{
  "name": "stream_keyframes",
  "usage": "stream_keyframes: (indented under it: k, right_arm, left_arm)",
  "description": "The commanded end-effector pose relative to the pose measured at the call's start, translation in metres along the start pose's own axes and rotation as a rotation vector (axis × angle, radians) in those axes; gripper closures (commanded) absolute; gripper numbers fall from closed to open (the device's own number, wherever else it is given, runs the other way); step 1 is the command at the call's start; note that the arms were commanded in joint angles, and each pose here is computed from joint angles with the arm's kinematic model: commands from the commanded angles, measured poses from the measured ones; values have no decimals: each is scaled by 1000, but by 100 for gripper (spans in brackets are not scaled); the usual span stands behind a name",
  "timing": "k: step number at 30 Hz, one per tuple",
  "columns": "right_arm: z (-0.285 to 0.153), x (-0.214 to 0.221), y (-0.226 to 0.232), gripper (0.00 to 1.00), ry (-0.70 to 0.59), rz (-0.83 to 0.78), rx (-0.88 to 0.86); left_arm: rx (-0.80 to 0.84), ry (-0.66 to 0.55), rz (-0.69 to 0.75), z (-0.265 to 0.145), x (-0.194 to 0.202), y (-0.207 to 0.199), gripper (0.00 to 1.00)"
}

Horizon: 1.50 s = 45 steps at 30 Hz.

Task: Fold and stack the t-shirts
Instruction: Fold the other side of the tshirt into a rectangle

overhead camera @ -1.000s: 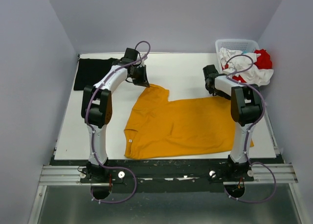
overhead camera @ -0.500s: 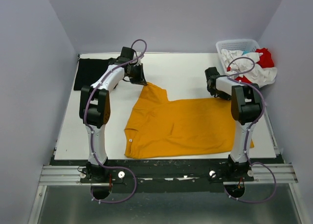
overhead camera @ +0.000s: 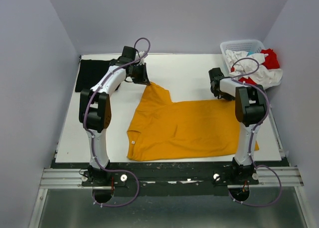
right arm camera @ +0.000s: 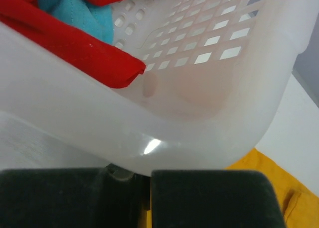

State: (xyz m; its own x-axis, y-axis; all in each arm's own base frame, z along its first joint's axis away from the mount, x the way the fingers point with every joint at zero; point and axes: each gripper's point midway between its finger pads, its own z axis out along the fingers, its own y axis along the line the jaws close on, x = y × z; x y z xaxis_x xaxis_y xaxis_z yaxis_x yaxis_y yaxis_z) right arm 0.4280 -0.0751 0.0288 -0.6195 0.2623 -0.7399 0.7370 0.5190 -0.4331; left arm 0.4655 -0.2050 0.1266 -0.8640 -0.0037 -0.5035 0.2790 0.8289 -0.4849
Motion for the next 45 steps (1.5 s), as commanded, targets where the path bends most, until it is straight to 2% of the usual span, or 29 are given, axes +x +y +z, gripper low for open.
stream_keyframes:
  k: [1,4,13,24,33,40,45]
  right_arm:
    - [-10,-17,3,99,-6,100,-104]
    - [-19,-13,-4,99,3,110,-156]
    - [-44,5,-33,99,12,125,-210]
    - [-61,18,-72,99,16,170,-222]
    - [-71,17,-102,99,-4,204,-198]
    - [-75,15,-115,99,-13,221,-187]
    - [-77,21,-124,99,-3,229,-169]
  left_arm:
    - [61,-51,161,-22,0,-37,100]
    - [87,-45,228,-24,15,-59,100]
    - [125,-49,312,-42,68,-99,100]
    - [87,-20,285,-54,143,-111,100]
    - [82,-85,171,-84,161,-120,100]
    - [77,-131,153,-108,177,-118,100]
    - [17,-123,150,-119,199,-106,100]
